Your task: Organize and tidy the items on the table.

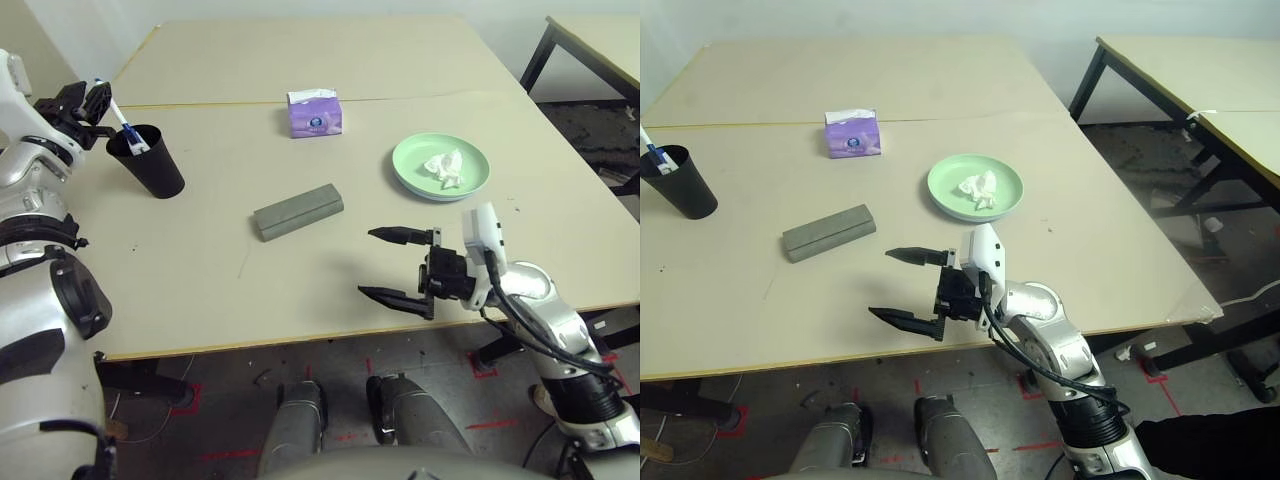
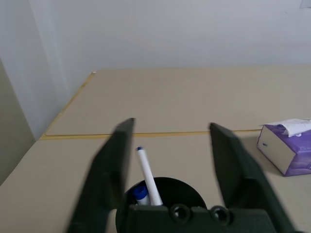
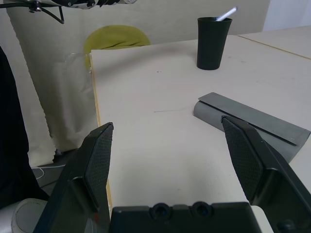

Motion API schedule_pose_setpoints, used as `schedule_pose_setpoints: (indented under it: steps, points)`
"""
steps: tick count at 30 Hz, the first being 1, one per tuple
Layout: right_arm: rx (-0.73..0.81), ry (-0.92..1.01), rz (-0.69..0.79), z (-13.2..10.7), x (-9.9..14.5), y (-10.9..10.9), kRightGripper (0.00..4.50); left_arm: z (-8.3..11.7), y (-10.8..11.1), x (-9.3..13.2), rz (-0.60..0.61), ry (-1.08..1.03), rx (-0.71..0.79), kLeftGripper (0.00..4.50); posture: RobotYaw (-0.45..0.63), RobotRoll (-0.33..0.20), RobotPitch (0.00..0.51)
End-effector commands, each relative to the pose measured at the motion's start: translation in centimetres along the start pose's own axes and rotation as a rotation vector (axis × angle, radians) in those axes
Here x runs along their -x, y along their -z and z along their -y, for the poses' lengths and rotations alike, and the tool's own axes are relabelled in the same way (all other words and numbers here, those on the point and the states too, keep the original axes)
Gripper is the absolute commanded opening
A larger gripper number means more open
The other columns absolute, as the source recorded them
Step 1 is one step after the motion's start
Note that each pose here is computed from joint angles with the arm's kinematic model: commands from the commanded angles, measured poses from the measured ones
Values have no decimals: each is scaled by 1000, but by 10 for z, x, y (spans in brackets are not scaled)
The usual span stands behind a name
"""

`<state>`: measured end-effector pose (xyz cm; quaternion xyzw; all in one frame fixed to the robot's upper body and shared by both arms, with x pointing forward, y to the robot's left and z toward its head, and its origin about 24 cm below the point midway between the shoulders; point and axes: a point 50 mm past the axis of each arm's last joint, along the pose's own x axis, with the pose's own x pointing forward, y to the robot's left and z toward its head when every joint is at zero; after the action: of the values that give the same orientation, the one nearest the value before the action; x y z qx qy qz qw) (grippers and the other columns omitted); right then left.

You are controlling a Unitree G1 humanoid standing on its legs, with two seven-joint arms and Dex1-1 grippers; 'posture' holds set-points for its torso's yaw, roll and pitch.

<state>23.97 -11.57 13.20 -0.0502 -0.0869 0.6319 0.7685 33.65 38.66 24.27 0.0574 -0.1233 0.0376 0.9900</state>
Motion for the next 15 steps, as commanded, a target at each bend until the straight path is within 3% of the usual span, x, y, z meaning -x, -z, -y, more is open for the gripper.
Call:
schedule_pose_setpoints:
  steps: [1, 10, 12, 15]
  points:
    - [-5, 5, -11, 1, 2, 1, 4500, 0, 1, 1, 2, 0, -1, 4317, -109, 0, 148]
    - [-2, 1, -4, 3, -1, 2, 4500, -6, -5, 3, 40, 7, 77, 4462, -104, 0, 138]
    - [-2, 3, -4, 3, 0, 2, 4500, -8, -5, 5, 29, 47, 137, 4462, -104, 0, 138]
    - [-17, 31, -3, 4, 5, 4, 4500, -14, -5, 14, -29, 144, 110, 4462, -103, 0, 140]
